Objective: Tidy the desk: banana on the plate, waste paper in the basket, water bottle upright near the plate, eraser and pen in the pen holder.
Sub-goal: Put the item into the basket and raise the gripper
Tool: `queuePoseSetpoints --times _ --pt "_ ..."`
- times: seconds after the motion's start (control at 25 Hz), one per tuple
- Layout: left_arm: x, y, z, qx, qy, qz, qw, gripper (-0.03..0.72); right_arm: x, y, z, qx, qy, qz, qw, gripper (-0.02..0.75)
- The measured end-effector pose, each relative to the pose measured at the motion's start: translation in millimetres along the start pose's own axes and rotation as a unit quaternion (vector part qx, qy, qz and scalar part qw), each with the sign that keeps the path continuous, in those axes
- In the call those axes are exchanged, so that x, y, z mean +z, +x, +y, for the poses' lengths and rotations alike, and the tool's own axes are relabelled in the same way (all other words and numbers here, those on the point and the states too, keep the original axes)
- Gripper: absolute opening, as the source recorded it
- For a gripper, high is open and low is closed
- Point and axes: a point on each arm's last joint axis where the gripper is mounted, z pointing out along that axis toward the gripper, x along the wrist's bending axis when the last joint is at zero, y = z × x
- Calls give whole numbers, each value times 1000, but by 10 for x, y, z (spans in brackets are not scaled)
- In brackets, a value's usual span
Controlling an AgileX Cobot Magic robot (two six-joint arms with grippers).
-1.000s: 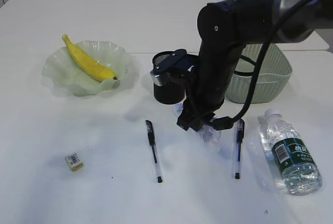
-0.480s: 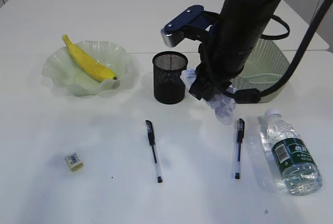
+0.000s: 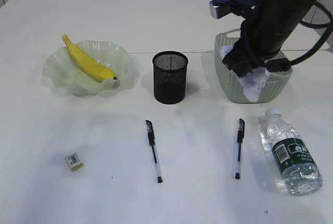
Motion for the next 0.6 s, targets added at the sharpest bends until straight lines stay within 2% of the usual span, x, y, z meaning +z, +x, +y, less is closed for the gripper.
queuePoseSetpoints --times 0.32,0.6 --pt "0 0 6 0 -3 0 1000 308 -150 -577 78 97 -72 -49 991 116" --pt "0 0 20 0 -11 0 1000 308 61 -874 263 123 -84 -64 987 116"
